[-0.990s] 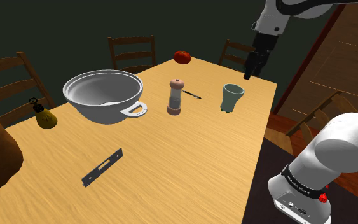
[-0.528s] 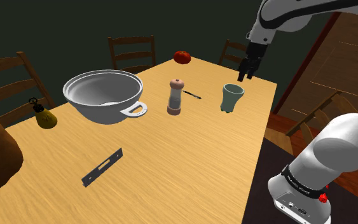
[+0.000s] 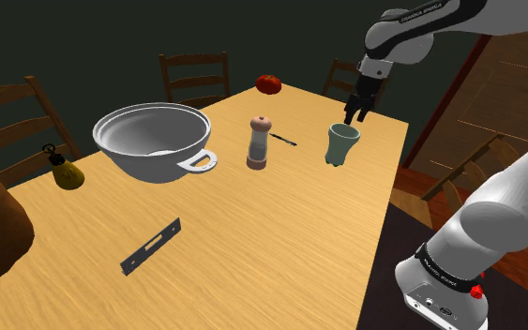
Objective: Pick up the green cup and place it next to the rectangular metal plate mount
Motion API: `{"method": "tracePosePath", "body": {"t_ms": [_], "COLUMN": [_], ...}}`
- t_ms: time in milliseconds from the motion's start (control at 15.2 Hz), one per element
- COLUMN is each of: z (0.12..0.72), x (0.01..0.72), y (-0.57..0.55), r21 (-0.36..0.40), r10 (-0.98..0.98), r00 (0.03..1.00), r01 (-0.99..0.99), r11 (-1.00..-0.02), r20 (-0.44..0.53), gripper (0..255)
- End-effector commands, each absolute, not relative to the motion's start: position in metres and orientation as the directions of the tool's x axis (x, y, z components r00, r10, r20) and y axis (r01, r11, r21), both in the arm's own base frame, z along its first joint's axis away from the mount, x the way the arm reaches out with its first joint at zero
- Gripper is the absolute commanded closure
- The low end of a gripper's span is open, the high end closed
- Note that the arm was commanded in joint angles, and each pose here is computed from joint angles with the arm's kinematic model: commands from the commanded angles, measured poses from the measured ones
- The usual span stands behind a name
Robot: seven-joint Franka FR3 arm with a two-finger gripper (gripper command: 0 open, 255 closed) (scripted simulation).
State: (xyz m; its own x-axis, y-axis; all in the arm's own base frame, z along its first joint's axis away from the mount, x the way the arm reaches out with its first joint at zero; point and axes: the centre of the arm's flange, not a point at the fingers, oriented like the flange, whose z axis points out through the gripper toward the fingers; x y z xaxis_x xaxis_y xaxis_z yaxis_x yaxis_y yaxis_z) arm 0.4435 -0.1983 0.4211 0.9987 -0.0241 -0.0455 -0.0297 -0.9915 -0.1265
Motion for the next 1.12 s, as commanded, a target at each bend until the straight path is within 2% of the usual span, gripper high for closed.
{"method": "tracePosePath", "body": {"t_ms": [0,528,990,1056], "z": [0.409,0.37,0.37,0.37], "x": [0.454,0.452,0.452,0.452], "y": [-0.214,-0.209,-0.209,-0.209], "r21": [-0.13,-0.13,-0.13,-0.13], "r10": [-0.03,-0.03,-0.03,-0.03], "r00": [0.999,0.999,0.999,0.999], "r01": [-0.035,-0.035,-0.035,-0.035], "r11": [-0.991,-0.991,-0.991,-0.991], "r20": [-0.043,-0.043,-0.043,-0.043], "gripper": [0,0,0,255]}}
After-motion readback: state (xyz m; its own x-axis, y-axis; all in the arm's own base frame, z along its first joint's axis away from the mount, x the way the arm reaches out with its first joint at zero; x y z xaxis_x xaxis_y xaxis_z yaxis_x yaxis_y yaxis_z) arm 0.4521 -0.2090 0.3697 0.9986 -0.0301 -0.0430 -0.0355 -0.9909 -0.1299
